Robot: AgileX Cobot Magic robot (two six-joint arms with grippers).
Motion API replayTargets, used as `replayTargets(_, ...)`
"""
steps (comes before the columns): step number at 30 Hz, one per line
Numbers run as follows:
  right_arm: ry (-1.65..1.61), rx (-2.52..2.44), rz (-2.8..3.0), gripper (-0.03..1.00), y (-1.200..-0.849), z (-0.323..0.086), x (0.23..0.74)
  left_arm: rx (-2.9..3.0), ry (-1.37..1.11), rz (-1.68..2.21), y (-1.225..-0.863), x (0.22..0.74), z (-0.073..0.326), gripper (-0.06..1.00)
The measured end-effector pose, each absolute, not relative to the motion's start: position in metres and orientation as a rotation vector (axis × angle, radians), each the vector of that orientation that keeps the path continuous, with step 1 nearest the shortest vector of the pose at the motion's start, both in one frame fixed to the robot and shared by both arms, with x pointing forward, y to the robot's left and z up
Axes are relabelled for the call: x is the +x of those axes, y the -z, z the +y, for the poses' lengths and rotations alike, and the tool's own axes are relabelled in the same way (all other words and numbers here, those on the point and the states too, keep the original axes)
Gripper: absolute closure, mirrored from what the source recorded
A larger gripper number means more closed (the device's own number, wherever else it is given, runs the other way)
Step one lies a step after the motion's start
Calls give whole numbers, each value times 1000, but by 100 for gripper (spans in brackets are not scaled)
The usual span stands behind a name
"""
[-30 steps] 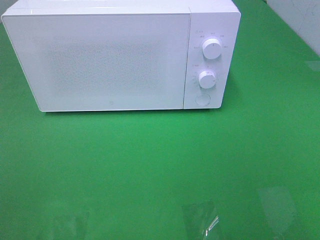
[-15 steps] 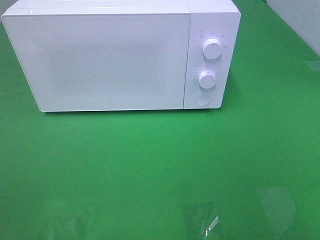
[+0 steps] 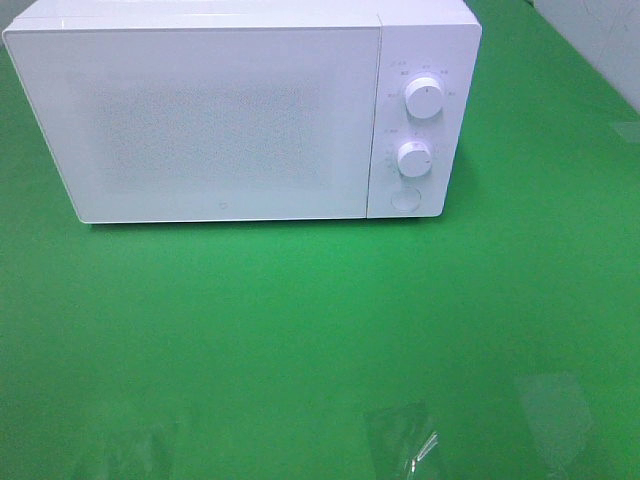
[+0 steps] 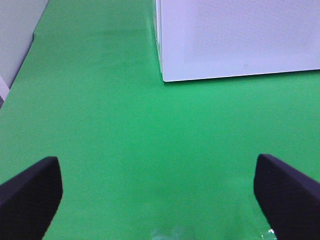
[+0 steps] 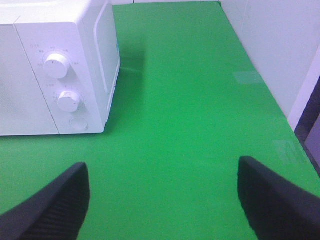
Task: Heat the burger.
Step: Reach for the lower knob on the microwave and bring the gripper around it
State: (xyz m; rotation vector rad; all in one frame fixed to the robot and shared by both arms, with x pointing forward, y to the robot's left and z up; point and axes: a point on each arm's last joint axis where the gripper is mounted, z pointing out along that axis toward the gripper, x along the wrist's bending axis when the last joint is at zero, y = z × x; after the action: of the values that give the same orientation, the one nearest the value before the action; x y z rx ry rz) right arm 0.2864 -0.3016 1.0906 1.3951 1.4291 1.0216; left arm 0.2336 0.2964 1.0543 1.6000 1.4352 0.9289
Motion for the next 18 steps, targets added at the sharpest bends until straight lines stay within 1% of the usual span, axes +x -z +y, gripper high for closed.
replayTargets(2, -1025, 1390, 1429, 19, -1092, -301, 292, 1600, -929, 1435, -1054, 234, 296, -1)
replayTargets(3, -1028, 1385, 1430, 21, -1094, -300, 303, 1600, -929, 1435, -1054, 234, 296, -1)
replayTargets(7, -1033, 1376, 1433, 25, -1095, -299, 320, 1600, -929, 1435, -1054, 234, 296, -1)
replayTargets(18, -1058, 1353, 1426, 27, -1096, -297, 353, 1600, -929, 1435, -1054, 234, 296, -1)
